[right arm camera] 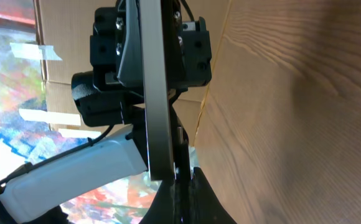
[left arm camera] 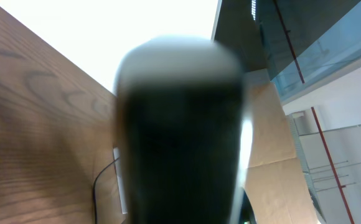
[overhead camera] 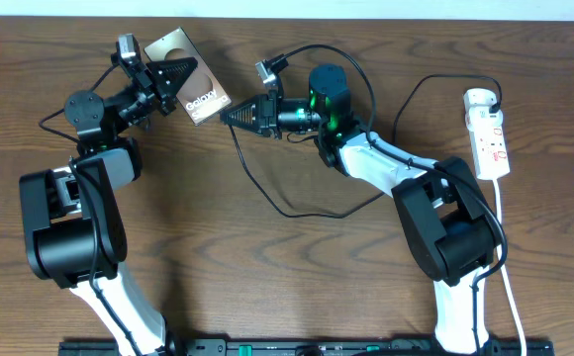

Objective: Plug charger to phone and switch on socket

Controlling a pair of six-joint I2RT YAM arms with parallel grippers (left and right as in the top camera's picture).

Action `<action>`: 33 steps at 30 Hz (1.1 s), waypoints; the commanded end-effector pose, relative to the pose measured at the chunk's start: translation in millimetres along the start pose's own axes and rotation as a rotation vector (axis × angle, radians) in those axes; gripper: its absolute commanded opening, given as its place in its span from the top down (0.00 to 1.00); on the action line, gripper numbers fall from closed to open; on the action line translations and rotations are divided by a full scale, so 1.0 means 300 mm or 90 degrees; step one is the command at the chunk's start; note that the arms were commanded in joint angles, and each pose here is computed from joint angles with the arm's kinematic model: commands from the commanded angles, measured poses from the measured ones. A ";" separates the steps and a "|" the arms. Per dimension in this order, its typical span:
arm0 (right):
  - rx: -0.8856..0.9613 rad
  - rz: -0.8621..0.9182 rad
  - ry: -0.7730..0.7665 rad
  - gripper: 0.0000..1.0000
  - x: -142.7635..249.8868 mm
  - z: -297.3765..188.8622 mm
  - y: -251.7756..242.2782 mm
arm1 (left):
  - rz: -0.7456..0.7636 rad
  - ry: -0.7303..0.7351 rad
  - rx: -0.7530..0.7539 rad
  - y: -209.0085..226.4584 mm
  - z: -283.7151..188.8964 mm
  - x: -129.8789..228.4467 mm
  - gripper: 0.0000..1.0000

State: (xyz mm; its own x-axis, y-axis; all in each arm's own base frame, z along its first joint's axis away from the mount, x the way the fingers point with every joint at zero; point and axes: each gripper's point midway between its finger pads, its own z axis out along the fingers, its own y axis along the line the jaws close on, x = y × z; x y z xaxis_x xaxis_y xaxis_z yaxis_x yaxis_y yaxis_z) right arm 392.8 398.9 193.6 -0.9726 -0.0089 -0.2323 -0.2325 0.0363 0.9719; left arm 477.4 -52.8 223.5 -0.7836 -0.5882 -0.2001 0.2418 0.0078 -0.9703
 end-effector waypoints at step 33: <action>-0.024 -0.016 0.062 0.99 0.050 0.003 0.030 | 0.006 -0.032 0.006 -0.027 -0.002 -0.030 0.93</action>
State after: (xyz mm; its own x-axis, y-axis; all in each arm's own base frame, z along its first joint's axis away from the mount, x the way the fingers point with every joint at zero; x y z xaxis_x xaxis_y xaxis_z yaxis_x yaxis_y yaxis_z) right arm 373.4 402.3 194.6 -0.9679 -0.1033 -0.2290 -0.2311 0.0081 0.9729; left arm 488.3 -45.8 214.9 -0.7490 -0.6390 -0.1751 0.2116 0.0197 -0.9772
